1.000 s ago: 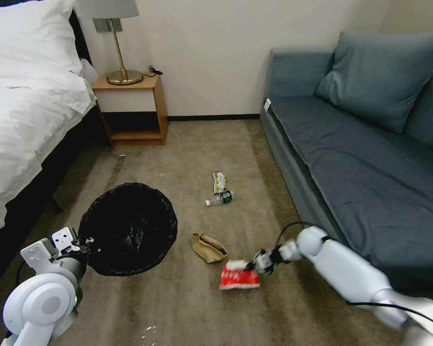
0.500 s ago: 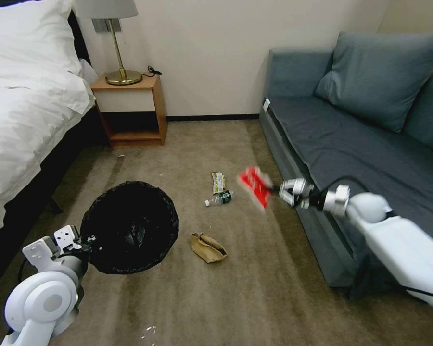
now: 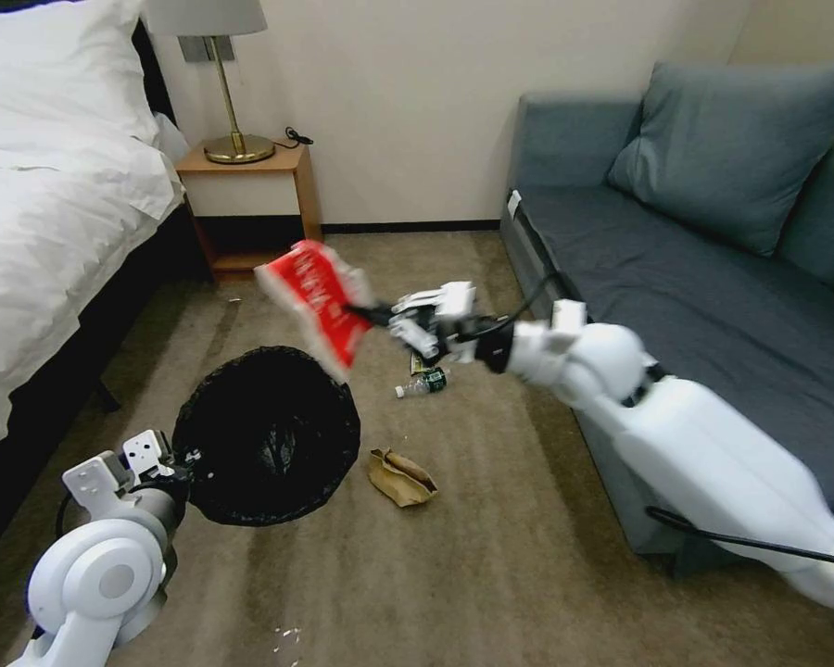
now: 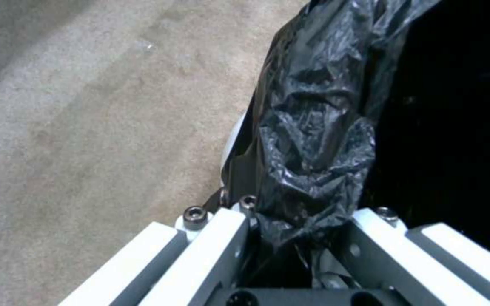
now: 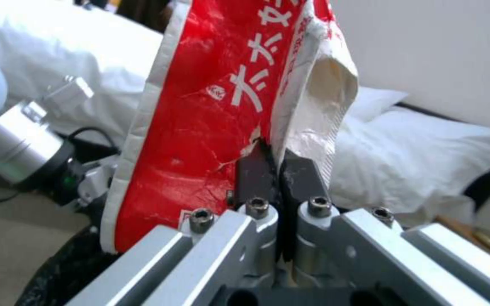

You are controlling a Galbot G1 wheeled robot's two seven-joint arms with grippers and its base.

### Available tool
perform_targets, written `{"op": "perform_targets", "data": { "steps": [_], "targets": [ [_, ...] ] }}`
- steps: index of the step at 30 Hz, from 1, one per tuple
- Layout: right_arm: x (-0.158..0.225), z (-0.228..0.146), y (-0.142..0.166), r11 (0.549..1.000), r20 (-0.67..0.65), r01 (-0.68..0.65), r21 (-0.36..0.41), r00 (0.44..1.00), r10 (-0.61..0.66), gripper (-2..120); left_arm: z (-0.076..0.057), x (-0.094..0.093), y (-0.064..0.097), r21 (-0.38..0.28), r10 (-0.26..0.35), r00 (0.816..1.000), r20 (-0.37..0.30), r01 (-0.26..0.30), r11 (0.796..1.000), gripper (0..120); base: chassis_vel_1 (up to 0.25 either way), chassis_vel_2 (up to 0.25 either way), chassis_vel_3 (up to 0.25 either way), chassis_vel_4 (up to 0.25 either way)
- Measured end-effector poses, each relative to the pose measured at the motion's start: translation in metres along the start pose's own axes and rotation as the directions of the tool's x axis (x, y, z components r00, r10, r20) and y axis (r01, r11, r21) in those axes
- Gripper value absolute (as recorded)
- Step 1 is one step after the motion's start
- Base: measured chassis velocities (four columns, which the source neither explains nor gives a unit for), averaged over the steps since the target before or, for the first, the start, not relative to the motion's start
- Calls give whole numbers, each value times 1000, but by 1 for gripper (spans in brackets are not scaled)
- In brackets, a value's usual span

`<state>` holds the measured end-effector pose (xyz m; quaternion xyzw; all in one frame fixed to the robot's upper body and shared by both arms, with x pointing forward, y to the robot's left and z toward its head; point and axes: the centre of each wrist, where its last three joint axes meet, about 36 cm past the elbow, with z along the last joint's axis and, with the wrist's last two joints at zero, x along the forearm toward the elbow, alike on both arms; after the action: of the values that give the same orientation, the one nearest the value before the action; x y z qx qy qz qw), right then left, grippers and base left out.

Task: Pick up the trash bin, then pick up the garbage on the floor and place it into the trash bin.

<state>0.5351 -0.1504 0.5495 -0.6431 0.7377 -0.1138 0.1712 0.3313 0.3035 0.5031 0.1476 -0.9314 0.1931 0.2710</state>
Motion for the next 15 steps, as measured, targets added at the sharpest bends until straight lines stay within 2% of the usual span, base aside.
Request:
{"op": "perform_targets", "data": {
  "steps": [15],
  "targets": [
    [-66,51,7,995,-30,93,-29,995,-94,0,-2,5,0,7,-1,1000,6,1,1000,1,0,0,0,0]
  ]
}}
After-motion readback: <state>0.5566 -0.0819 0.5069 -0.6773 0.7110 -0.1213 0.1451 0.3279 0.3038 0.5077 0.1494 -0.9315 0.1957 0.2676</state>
